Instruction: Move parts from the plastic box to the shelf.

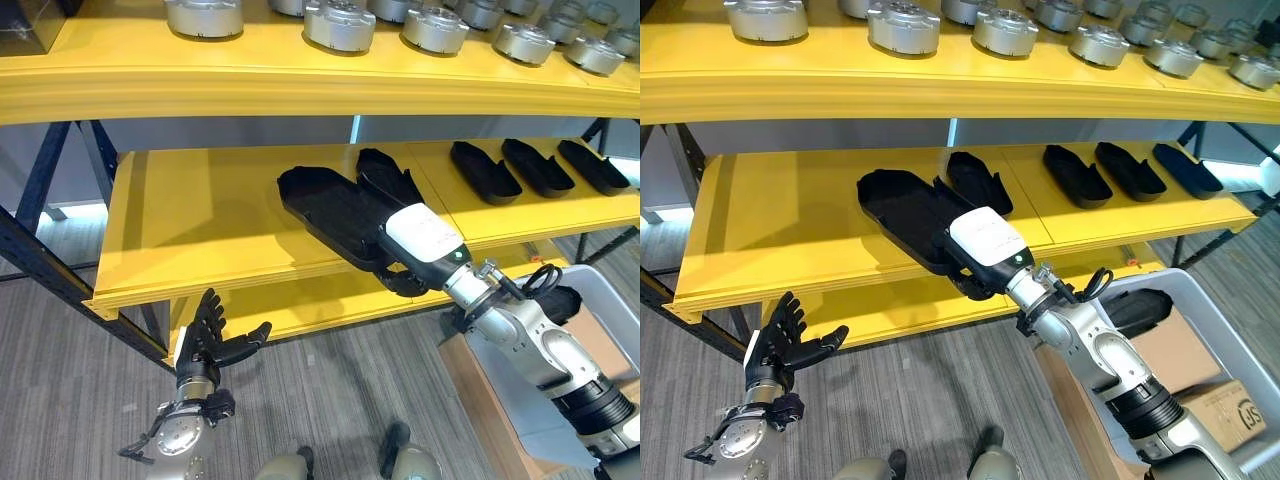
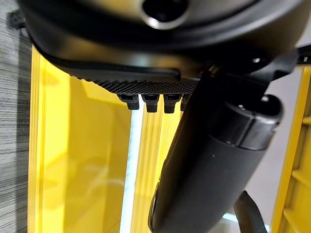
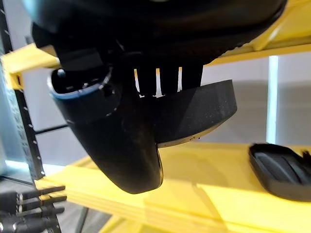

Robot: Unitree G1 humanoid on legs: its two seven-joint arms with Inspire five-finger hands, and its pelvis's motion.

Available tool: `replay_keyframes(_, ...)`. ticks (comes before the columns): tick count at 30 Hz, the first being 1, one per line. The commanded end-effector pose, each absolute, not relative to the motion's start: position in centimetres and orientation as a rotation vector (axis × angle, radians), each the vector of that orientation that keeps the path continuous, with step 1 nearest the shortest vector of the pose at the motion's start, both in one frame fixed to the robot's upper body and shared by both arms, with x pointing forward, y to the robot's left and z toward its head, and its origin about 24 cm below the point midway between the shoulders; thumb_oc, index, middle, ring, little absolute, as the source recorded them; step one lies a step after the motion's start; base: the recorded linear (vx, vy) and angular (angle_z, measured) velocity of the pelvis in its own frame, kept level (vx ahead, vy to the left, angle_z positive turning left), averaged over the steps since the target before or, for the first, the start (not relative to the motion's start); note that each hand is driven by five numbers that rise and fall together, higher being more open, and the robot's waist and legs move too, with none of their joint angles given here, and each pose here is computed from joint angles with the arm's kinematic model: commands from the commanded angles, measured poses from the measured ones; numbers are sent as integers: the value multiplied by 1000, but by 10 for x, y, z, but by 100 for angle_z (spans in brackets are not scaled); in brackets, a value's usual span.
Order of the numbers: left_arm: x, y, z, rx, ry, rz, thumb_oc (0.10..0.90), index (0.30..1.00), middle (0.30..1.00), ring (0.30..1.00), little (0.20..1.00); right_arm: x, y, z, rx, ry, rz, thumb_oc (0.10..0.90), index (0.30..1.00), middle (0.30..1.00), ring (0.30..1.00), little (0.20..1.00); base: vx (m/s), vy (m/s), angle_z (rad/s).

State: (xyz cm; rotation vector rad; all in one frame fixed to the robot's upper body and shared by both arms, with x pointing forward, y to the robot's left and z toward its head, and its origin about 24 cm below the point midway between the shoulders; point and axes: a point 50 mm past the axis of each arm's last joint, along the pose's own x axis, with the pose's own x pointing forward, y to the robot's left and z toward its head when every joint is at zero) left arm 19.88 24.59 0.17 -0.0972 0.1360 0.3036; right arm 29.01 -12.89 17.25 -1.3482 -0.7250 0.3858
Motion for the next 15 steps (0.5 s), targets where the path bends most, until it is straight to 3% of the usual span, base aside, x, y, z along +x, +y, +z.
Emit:
replay_keyframes(1,212,236,50,-85,-116,208,900,1000,1000,1000,1000,294,-119,250,-1192,-1016,172,400,300,300,300,300,40,-138,-3)
replay_keyframes(15,208,238,52,-114,-125,215,900,1000,1000,1000,1000,290,-107,276,-1188,-1136,178,400,300,300,300,300,51,-172,12)
